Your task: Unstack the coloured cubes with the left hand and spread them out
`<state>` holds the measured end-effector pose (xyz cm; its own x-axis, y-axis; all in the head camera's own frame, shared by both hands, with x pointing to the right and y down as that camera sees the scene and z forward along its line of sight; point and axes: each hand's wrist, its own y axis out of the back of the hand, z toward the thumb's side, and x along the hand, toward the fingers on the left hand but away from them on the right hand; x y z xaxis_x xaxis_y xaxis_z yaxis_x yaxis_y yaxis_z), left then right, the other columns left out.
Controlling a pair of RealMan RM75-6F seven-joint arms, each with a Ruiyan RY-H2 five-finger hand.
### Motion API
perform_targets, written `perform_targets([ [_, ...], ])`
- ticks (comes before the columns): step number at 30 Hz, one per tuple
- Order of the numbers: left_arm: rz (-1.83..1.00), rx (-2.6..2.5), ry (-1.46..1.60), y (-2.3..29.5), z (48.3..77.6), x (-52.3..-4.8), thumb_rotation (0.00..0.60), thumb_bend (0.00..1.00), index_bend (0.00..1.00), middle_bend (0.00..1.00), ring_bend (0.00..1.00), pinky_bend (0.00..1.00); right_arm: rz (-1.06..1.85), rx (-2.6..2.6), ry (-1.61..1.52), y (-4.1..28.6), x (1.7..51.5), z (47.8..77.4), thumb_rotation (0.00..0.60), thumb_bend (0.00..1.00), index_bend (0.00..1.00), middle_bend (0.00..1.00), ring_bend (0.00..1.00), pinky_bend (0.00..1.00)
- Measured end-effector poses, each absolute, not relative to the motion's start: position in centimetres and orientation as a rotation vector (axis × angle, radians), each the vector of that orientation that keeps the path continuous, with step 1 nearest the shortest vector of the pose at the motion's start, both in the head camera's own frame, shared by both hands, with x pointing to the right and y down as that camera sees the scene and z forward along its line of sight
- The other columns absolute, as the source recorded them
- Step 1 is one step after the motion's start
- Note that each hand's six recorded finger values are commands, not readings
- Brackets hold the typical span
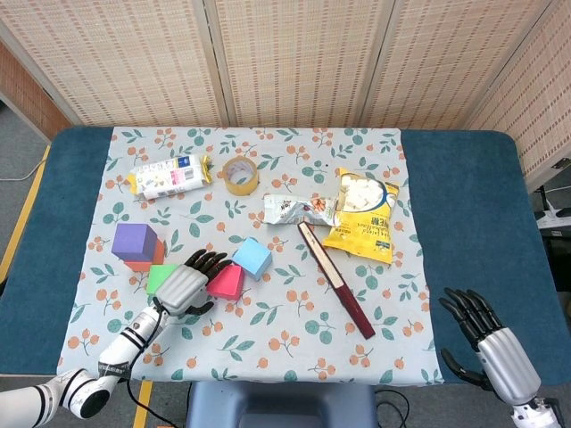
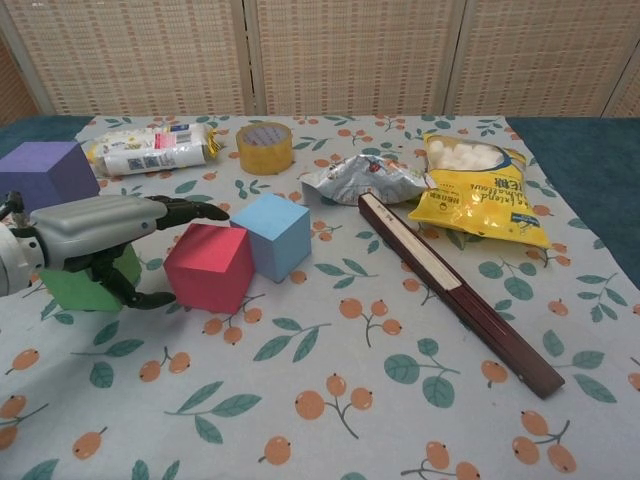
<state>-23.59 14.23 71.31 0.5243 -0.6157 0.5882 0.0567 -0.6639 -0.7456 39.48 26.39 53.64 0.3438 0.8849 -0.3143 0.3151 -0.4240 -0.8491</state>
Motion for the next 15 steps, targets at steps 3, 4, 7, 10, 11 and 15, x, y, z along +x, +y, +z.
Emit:
perform_targets([
  [3, -1.180, -2.033, 0.456, 14.21, 71.64, -23.57, 0.600, 0.32, 0.05, 0.35, 0.24, 0.00, 1.046, -1.915, -1.050, 26.39, 39.49, 53.60, 0.600, 0.30, 0.00, 0.00, 0.00, 0.00],
  [4, -1.180, -2.034, 0.458, 14.23, 71.71, -23.53, 0.600, 0.32, 0.09, 0.38, 0.26, 0.00, 1.046, -1.915, -1.050, 26.38, 39.51, 53.59, 0.600, 0.30, 0.00, 0.00, 0.00, 0.00],
  [7, -1.181, -2.036, 0.465, 14.22, 71.94, -23.46, 0.600, 0.32, 0.26, 0.44, 0.30, 0.00, 1.049, -1.915, -1.051, 26.36, 39.55, 53.62, 0.600, 0.30, 0.00, 0.00, 0.00, 0.00],
  [10, -1.174, -2.032, 0.479, 14.08, 71.91, -23.40, 0.600, 0.32, 0.39, 0.49, 0.34, 0.02, 1.050, -1.915, -1.051, 26.33, 39.56, 53.67, 0.600, 0.30, 0.00, 0.00, 0.00, 0.00],
  [11, -1.169, -2.029, 0.488, 14.02, 71.83, -23.37, 0.600, 0.32, 0.41, 0.50, 0.35, 0.02, 1.050, -1.915, -1.052, 26.32, 39.56, 53.69, 0.600, 0.30, 0.00, 0.00, 0.00, 0.00],
  [15, -1.145, -2.018, 0.510, 13.83, 71.28, -23.34, 0.600, 0.32, 0.47, 0.53, 0.36, 0.04, 1.053, -1.918, -1.050, 26.31, 39.53, 53.80, 0.600, 0.30, 0.00, 0.00, 0.00, 0.00],
])
